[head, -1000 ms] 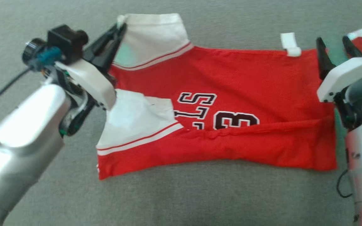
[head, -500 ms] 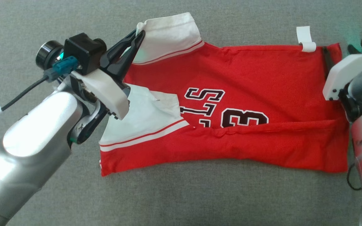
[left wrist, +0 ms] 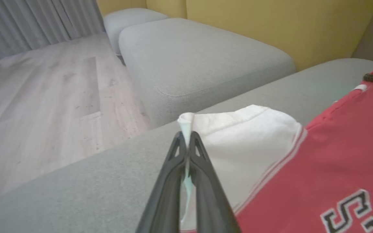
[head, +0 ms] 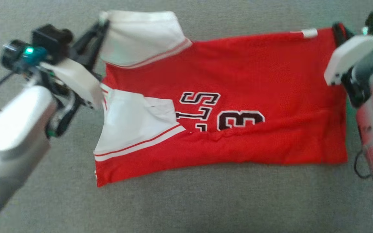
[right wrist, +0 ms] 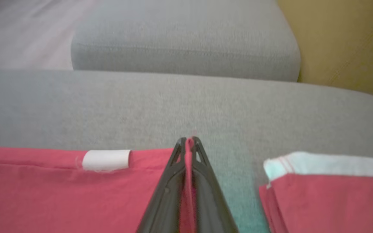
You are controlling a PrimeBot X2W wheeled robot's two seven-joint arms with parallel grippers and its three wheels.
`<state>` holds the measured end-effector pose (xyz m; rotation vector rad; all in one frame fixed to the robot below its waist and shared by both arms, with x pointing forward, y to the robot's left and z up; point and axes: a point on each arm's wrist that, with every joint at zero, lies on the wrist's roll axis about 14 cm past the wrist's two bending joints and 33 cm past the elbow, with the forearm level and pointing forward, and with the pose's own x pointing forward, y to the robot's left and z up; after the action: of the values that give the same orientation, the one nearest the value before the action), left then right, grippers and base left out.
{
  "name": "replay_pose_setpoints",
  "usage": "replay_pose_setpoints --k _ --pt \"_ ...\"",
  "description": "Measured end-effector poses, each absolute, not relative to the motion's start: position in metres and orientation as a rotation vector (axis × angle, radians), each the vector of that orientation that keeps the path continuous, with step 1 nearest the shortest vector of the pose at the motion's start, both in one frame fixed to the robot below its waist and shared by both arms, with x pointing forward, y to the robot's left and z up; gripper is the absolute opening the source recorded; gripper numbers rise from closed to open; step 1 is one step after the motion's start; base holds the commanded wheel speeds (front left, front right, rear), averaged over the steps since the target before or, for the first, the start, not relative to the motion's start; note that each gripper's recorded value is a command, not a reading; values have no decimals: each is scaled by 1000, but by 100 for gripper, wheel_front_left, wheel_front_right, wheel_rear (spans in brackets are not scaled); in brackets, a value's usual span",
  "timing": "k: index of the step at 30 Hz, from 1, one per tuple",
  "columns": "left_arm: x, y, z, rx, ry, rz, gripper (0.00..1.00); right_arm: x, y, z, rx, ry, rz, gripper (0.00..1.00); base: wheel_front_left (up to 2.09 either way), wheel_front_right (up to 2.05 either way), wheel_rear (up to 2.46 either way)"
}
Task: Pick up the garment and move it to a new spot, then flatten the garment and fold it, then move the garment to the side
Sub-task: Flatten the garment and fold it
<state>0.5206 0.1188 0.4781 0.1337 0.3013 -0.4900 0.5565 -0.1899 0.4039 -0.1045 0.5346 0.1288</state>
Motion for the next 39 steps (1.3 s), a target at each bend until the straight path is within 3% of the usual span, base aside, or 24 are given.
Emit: replay_pose_setpoints --k 13,18,30,39 --pt "595 146 515 185 128 -380 0 604 -186 496 13 226 143 0 0 0 0" --pt "609 138 528 186 60 -380 0 609 -189 494 30 224 133 0 0 0 0" --pt "556 140 489 237 169 -452 0 566 -184 449 -26 424 199 0 0 0 0" --pt "474 138 422 272 495 -565 0 519 -192 413 -102 632 267 0 0 0 0"
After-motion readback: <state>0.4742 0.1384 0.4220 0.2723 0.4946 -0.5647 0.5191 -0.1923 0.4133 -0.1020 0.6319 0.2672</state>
